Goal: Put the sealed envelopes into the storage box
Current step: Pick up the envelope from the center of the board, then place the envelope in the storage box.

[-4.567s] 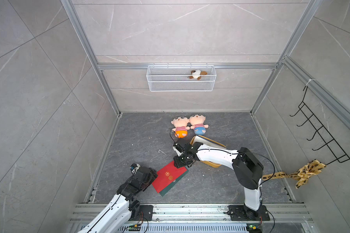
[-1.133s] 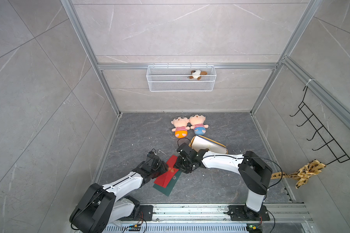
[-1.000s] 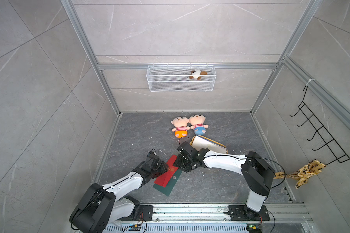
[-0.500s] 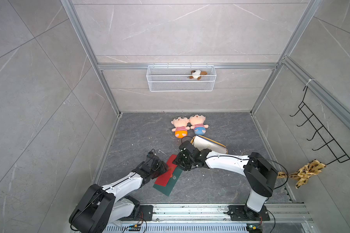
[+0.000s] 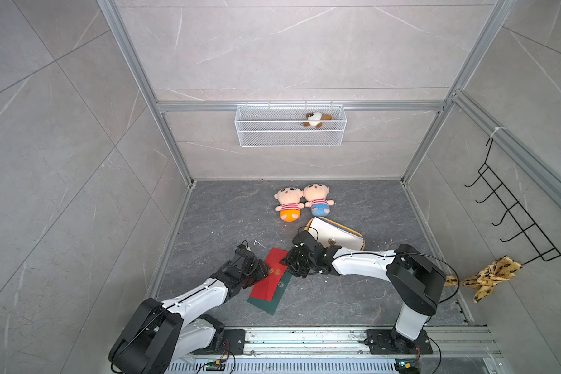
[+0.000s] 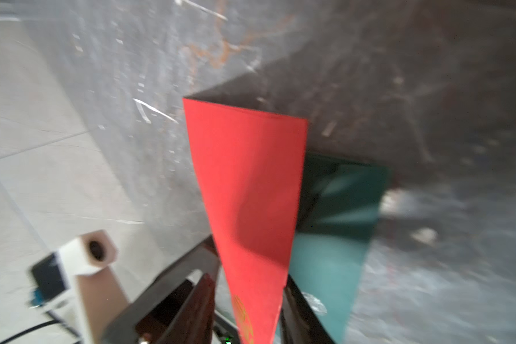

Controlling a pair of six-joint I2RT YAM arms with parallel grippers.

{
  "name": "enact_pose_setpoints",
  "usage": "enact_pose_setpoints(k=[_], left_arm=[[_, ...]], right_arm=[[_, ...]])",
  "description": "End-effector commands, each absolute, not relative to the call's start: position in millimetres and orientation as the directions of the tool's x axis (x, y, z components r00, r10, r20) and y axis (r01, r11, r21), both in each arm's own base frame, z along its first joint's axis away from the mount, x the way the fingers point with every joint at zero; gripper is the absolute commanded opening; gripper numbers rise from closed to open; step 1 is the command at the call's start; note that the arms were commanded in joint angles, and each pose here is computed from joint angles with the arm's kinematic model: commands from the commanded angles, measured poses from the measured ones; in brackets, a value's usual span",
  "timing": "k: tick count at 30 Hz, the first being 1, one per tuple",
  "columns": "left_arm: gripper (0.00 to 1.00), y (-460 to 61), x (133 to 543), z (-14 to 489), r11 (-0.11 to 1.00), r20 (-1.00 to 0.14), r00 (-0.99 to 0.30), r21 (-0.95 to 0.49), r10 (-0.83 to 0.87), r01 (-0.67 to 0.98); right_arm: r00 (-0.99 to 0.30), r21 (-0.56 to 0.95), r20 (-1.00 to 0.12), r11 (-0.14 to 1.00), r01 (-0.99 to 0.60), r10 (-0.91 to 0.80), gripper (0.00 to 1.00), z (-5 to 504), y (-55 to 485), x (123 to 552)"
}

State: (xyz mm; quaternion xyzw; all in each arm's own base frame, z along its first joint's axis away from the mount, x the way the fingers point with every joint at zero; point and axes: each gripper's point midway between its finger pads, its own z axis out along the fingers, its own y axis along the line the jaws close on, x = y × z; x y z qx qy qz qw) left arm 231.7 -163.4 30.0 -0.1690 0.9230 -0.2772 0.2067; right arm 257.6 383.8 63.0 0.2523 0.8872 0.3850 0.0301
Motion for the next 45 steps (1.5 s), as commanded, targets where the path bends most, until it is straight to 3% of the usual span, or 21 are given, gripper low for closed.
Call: enact_pose_setpoints(k=[1,11,15,19,23,30,37,39,45], left_arm=[[0.54,-163.4,203.7,7.1,0.802,-0.184,-0.902,-0.549,-0.392,-0.237],[0.55,-163.7,203.7,7.2,0.800,-0.188,-0.898,-0.551,-0.398,-0.239],[0.55,-164.3,205.5,9.0,0.797,-0.191,-0.895,-0.554,-0.403,-0.241],[0.55,-165.0,208.0,13.3,0.793,-0.202,-0.890,-0.562,-0.410,-0.238],[0.58,-161.1,212.5,22.4,0.804,-0.230,-0.880,-0.546,-0.415,-0.236],[0.68,-135.3,224.9,62.2,0.813,-0.362,-0.794,-0.520,-0.488,-0.263],[0.69,-125.7,224.5,75.3,0.817,-0.401,-0.767,-0.513,-0.501,-0.265],[0.69,-126.0,223.6,72.8,0.819,-0.396,-0.772,-0.507,-0.497,-0.268],[0.69,-127.8,223.4,70.5,0.818,-0.387,-0.778,-0.510,-0.495,-0.267]], right_arm=[[-0.853,0.795,0.219,0.420,0.437,0.473,0.38,90.7,401.0,264.0],[-0.901,0.748,0.147,0.551,0.371,0.407,0.35,82.6,395.0,254.4],[-0.936,0.714,0.103,0.630,0.305,0.337,0.26,77.5,398.7,247.2],[-0.957,0.719,0.056,0.654,0.236,0.284,0.09,79.6,403.3,248.2],[-0.983,0.693,-0.040,0.714,0.100,0.177,0.00,95.4,406.6,252.5],[-0.962,0.596,-0.266,0.774,-0.215,-0.062,0.00,156.5,383.4,271.9],[-0.764,0.268,-0.478,0.757,-0.596,-0.433,0.00,241.2,327.2,289.2],[-0.704,0.133,-0.465,0.744,-0.655,-0.537,0.00,251.6,302.0,296.7],[-0.627,-0.191,-0.240,0.669,-0.718,-0.741,0.00,240.7,223.9,314.3]])
